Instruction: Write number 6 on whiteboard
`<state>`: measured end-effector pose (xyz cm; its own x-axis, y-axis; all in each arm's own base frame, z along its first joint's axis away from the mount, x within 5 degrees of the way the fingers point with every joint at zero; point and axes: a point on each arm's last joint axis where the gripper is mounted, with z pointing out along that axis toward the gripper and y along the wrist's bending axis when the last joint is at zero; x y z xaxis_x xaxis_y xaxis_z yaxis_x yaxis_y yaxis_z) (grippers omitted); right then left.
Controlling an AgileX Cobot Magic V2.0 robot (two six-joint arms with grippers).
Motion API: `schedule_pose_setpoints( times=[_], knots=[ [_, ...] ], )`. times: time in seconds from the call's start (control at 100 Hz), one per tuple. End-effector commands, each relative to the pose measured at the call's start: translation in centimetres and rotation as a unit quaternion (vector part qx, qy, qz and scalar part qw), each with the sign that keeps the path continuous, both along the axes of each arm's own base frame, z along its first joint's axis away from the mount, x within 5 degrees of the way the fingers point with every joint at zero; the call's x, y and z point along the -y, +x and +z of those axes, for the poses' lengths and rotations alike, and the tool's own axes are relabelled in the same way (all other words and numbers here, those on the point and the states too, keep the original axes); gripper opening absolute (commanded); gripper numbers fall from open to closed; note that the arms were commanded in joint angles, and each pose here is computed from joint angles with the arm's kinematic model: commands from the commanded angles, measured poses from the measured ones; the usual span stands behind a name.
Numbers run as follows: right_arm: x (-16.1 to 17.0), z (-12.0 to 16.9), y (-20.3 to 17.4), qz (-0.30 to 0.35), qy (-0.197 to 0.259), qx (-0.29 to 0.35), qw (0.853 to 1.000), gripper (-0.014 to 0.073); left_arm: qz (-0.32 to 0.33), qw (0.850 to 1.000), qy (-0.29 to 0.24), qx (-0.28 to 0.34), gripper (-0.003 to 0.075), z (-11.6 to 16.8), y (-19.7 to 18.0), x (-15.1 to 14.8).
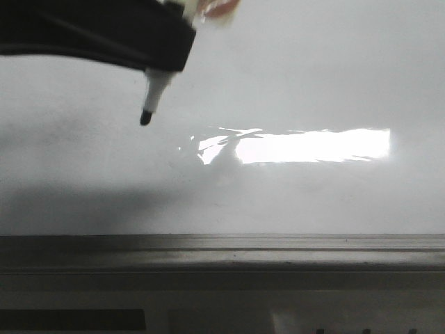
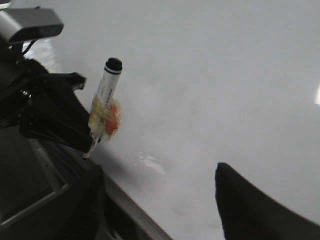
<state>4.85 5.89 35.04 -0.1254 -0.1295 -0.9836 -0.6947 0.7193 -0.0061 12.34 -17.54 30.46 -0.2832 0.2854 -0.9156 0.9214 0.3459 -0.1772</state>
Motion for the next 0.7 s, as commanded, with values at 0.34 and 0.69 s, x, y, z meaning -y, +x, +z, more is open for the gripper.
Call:
schedule_pose_setpoints(
  times=[0.34, 0.69],
  knots=[
    [-2.6, 0.7, 2.0, 0.131, -0.024, 0.013, 0.991, 0.0426, -0.102, 0.994, -0.043, 0.015, -0.0020, -3.3, -3.1, -0.8],
    [-4.2, 0.2, 2.4, 0.210, -0.024, -0.002, 0.977, 0.0426, -0.148, 0.982, -0.107, 0.039, -0.0020, -2.7, -4.0, -0.7]
  ],
)
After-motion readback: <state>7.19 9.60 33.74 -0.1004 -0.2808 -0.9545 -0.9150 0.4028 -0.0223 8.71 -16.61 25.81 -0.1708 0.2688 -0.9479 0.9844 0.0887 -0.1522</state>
